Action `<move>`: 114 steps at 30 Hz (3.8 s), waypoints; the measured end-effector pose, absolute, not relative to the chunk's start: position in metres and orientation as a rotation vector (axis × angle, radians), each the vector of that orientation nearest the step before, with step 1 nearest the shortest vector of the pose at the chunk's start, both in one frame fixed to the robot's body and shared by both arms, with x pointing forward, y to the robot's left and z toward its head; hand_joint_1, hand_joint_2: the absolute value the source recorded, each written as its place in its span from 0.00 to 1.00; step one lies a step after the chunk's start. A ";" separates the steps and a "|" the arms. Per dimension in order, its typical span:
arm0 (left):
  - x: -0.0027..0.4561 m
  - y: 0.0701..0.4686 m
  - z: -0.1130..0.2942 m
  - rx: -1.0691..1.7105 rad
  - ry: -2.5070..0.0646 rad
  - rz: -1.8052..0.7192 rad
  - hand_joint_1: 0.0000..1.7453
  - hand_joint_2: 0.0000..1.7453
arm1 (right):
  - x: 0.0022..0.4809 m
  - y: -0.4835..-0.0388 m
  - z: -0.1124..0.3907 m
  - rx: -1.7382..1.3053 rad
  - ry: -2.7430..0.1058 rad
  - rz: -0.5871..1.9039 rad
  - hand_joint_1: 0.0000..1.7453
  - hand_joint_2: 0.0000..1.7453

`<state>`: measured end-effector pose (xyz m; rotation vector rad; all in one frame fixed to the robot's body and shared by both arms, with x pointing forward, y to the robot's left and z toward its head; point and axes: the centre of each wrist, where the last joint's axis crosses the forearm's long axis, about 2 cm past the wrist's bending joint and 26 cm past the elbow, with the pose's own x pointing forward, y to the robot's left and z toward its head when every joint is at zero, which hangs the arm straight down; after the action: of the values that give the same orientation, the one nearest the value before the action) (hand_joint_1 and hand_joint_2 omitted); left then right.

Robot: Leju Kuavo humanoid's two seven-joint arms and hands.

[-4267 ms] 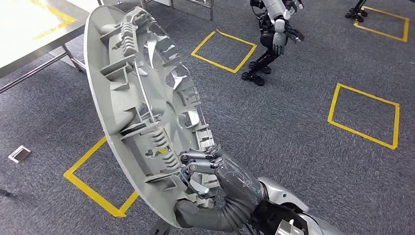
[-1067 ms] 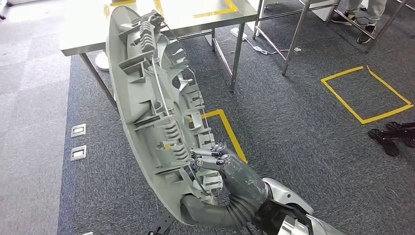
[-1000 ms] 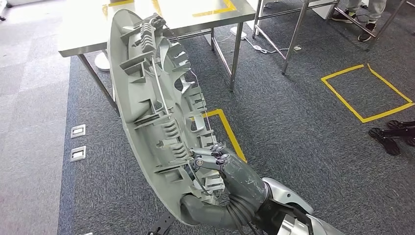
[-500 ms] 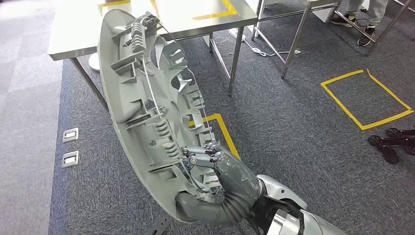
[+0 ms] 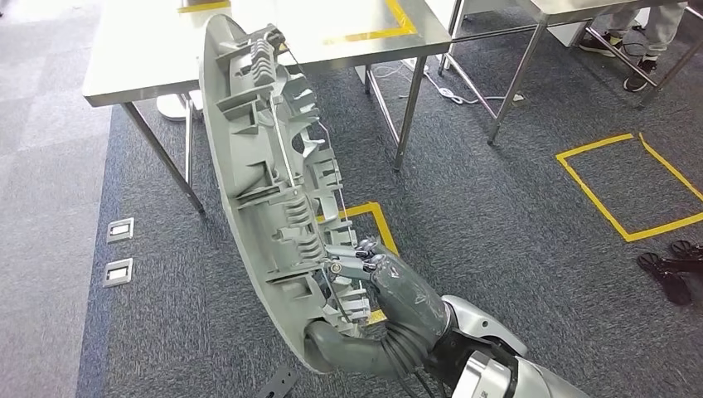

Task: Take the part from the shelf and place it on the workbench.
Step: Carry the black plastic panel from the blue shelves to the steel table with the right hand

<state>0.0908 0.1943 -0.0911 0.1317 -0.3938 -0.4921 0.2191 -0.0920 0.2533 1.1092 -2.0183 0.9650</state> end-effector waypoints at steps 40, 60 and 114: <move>0.081 0.197 -0.094 0.141 -0.365 -0.497 0.00 1.00 | 0.222 -0.092 0.249 1.089 -2.004 0.965 1.00 1.00; 0.064 0.181 -0.094 0.107 -0.353 -0.519 0.00 1.00 | 0.227 -0.095 0.248 1.066 -2.006 0.970 1.00 1.00; 0.129 0.253 -0.085 0.449 -0.687 -0.297 0.00 1.00 | 0.200 -0.102 0.253 0.965 -2.070 0.915 1.00 1.00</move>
<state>0.1292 0.2534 -0.0848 0.4490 -0.6872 -0.2973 0.1996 -0.1019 0.2528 0.9654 -2.0700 0.9148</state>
